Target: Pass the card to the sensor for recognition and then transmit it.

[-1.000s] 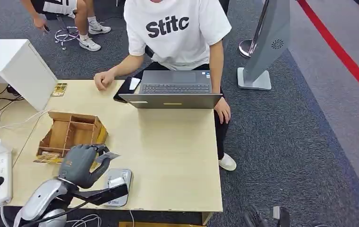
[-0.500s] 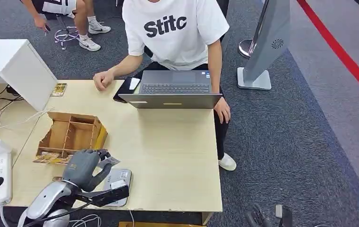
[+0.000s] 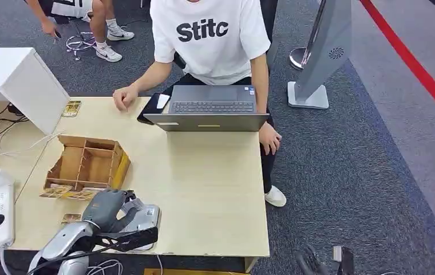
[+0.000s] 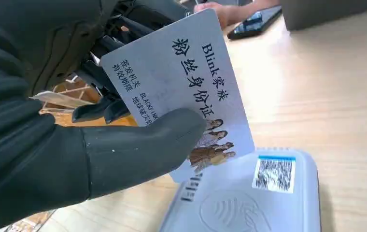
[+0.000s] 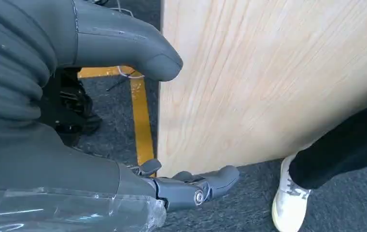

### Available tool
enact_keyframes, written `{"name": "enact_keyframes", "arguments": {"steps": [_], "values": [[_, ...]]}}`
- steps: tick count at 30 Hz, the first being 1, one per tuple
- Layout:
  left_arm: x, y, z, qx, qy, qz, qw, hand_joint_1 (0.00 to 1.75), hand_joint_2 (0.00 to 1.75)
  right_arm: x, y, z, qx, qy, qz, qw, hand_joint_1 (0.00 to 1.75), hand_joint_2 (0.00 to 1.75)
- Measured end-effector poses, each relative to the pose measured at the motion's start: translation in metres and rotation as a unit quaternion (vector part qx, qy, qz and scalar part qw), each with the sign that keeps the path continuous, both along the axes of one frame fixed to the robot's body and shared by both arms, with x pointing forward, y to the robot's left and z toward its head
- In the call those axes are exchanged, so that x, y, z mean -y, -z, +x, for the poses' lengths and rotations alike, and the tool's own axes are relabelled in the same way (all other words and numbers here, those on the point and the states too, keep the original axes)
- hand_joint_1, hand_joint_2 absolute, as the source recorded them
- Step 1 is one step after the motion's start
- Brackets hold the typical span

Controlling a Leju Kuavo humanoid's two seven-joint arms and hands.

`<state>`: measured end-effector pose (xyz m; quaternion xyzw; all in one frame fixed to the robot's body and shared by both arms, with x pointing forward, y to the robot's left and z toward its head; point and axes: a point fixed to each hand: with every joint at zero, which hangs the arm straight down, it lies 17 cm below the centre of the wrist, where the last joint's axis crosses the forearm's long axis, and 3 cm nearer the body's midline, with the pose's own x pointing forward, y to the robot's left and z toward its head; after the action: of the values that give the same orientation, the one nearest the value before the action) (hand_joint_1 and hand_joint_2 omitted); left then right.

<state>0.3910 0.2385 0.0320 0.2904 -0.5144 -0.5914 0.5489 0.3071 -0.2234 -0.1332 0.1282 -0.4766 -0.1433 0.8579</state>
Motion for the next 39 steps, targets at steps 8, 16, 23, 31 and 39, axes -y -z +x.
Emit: {"name": "enact_keyframes", "arguments": {"steps": [8,16,23,31,39], "values": [[-0.008,0.028,-0.003,-0.059,0.001,0.022,0.998,1.75,1.75,-0.007,-0.004,0.010,0.014,-0.012,-0.018,1.000,0.00,1.75],[-0.009,0.027,0.002,-0.046,0.003,0.024,0.999,1.75,1.75,-0.009,-0.003,0.010,0.013,-0.012,-0.010,1.000,0.00,1.75],[0.004,-0.045,0.038,0.095,-0.012,0.008,0.995,1.75,1.75,-0.005,0.000,0.003,0.003,-0.010,-0.003,1.000,0.00,1.75],[-0.016,-0.163,0.090,0.220,-0.049,-0.023,0.974,1.75,1.75,-0.004,0.002,-0.003,-0.005,-0.021,-0.008,1.000,0.00,1.75],[-0.040,-0.205,0.105,0.259,-0.077,-0.032,0.962,1.75,1.75,-0.002,0.002,-0.005,-0.004,-0.018,-0.006,1.000,0.00,1.75]]}}
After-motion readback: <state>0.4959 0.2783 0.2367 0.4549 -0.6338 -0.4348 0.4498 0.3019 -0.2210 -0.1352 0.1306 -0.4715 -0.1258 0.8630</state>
